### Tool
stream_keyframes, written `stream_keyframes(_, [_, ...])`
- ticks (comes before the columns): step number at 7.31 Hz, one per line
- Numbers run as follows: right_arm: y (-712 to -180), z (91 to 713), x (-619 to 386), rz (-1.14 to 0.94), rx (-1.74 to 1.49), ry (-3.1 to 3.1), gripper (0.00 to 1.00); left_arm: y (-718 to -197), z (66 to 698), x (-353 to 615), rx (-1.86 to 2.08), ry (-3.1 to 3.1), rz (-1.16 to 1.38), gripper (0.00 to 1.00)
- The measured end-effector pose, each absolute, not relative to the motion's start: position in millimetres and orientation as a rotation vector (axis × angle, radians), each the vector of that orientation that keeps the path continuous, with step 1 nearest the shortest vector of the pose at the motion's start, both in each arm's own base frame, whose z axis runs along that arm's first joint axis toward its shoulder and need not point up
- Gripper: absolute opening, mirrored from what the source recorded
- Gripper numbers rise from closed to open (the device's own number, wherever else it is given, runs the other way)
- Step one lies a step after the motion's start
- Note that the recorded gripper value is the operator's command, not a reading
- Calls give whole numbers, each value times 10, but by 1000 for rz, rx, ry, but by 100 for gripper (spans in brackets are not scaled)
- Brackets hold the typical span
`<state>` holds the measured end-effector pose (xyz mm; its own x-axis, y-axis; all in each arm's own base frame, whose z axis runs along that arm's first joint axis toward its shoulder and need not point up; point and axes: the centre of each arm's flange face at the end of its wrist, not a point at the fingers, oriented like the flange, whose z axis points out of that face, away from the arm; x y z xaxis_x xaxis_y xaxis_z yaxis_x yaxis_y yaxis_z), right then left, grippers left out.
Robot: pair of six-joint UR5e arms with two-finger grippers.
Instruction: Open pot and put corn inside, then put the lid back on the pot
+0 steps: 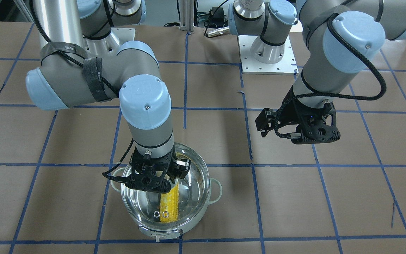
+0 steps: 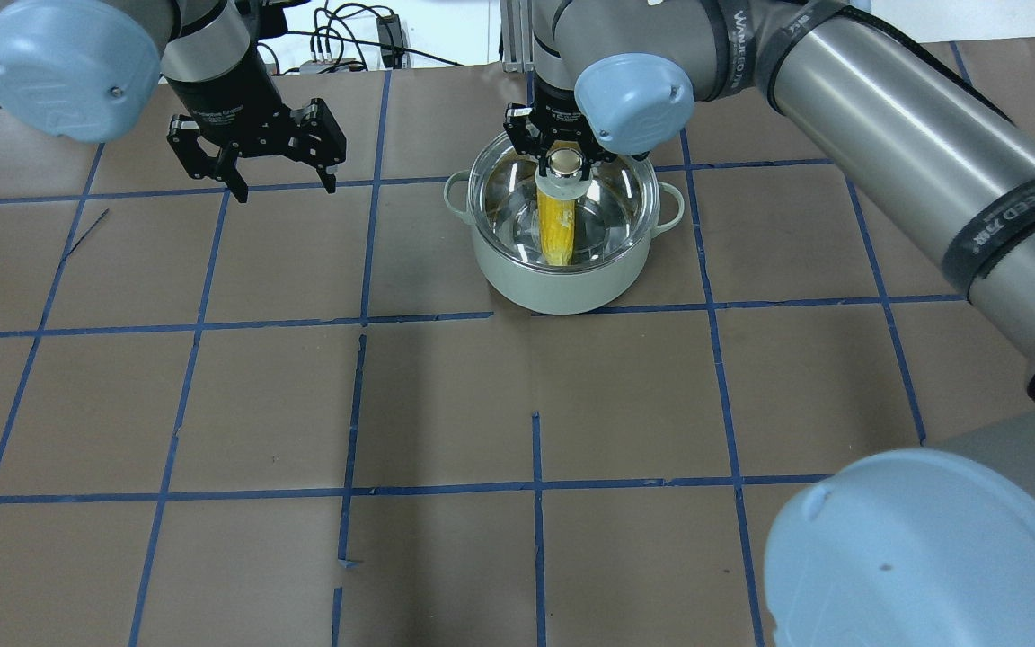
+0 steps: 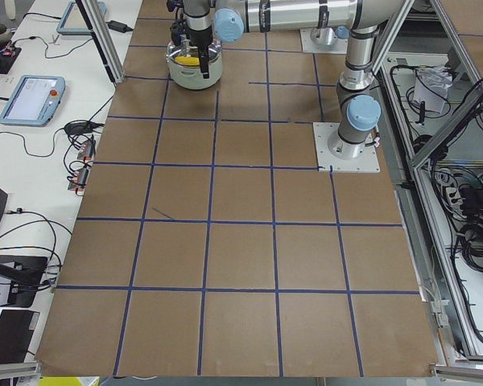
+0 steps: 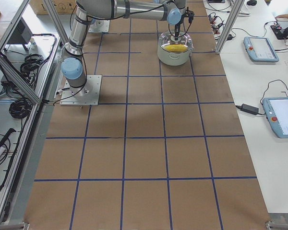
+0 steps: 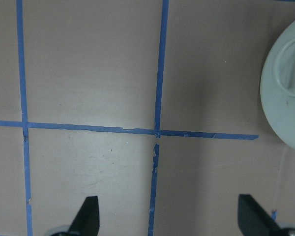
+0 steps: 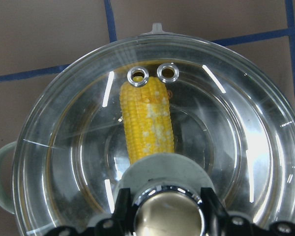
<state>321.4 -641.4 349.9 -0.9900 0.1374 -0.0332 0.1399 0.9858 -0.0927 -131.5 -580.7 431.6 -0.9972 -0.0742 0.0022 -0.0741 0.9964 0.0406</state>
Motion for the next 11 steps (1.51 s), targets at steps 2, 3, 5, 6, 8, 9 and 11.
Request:
stream_keyframes(2, [-6422, 3501, 3209, -152, 217, 3102, 98, -5806, 4314, -1314, 116, -3136, -65, 100])
stream_keyframes(3, [-6433, 3498, 3210, -158, 219, 3100, 100, -5805, 4311, -1313, 117, -3136, -66, 100])
stream_keyframes(5, [-6459, 3551, 3185, -174, 221, 3093, 100, -5807, 4310, -1319, 115, -3135, -65, 100])
stream_keyframes(6, [-6498, 3636, 3109, -182, 205, 3093, 100, -5811, 4305, -1321, 114, -3136, -66, 100])
stream_keyframes(8, [-6544, 3949, 2605, -111, 83, 3126, 100, -5835, 4297, -1315, 114, -3143, -61, 100])
stream_keyframes(9, [-6468, 4130, 2258, -63, 11, 3137, 100, -5840, 4291, -1314, 113, -3145, -59, 100])
stream_keyframes(11, [-6026, 4483, 1797, 37, -107, 3141, 100, -5842, 4281, -1314, 112, -3145, -59, 100])
